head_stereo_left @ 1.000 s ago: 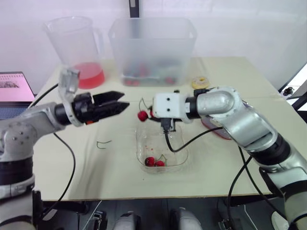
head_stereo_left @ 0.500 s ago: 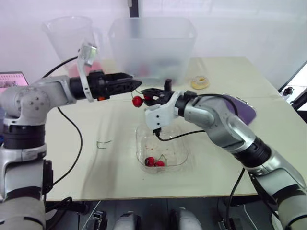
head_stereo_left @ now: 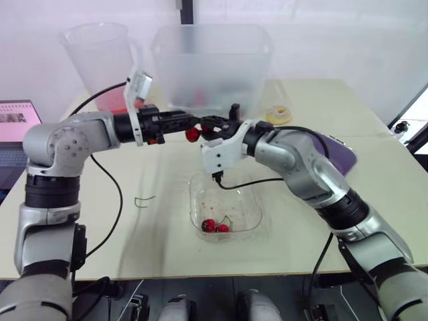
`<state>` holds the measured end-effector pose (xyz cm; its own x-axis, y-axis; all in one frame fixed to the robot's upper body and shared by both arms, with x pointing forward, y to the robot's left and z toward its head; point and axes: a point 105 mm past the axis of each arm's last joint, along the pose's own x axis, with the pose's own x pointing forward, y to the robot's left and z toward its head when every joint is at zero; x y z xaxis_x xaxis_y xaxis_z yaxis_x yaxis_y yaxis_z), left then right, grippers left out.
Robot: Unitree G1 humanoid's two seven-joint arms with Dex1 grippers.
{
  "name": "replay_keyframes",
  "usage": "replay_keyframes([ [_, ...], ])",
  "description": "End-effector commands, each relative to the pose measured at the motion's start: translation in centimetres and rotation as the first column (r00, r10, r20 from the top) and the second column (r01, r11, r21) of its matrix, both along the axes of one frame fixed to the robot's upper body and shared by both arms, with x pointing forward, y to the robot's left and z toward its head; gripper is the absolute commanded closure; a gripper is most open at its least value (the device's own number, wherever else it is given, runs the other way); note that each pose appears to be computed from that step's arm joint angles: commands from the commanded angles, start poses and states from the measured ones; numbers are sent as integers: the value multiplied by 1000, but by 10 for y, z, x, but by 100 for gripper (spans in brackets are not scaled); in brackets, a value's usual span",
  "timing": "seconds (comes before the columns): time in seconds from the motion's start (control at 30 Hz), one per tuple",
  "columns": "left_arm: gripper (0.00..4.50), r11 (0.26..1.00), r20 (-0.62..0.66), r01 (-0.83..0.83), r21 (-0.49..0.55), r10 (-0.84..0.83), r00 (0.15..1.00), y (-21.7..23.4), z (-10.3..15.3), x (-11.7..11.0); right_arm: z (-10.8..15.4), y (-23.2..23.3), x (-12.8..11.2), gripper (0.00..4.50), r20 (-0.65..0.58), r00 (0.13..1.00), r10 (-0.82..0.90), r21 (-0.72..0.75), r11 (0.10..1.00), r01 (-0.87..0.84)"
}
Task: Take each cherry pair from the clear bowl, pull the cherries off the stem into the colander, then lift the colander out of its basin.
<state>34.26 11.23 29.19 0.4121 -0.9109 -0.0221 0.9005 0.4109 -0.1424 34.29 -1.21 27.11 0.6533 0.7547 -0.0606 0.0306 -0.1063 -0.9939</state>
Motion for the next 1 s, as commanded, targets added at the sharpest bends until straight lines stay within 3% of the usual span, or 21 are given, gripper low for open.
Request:
replay_keyframes([
  [0.03,286,999,39,-13,-34,14,999,5,13,-2,12,-3,-3,328,31,1000,3,27,1000,-4],
  [0.27,286,998,36,2,-60,0,999,2,15,-3,8,-2,-5,328,17,1000,14,21,1000,-15],
  [0.37,375,999,21,-4,-33,5,1000,3,7,-2,7,-2,-6,328,12,1000,17,19,1000,-17],
  [0.4,429,999,16,-4,-32,4,1000,3,6,-2,7,-2,-5,328,13,1000,16,19,1000,-16],
  [0.43,446,999,14,-3,-32,4,1000,3,5,-2,8,-2,-5,328,15,1000,16,20,1000,-17],
  [0.67,446,1000,3,-16,-24,16,1000,5,2,0,10,-3,-6,328,5,1000,22,28,999,-22],
  [0.77,446,999,5,-24,-22,24,1000,8,2,1,10,-5,-8,328,-66,997,35,64,998,-30],
  [0.8,450,999,6,-28,-20,28,1000,9,2,1,11,-6,-10,265,-102,993,52,85,995,-43],
  [0.93,450,999,14,-40,-21,40,999,14,3,1,12,-15,-13,97,-151,987,59,93,995,-45],
  [0.97,450,999,21,-41,-21,42,999,17,4,0,11,-21,-14,39,-198,978,60,107,993,-39],
  [1.0,450,999,44,-32,-15,33,999,19,6,-2,7,-31,-17,3,-339,938,78,159,987,-25],
])
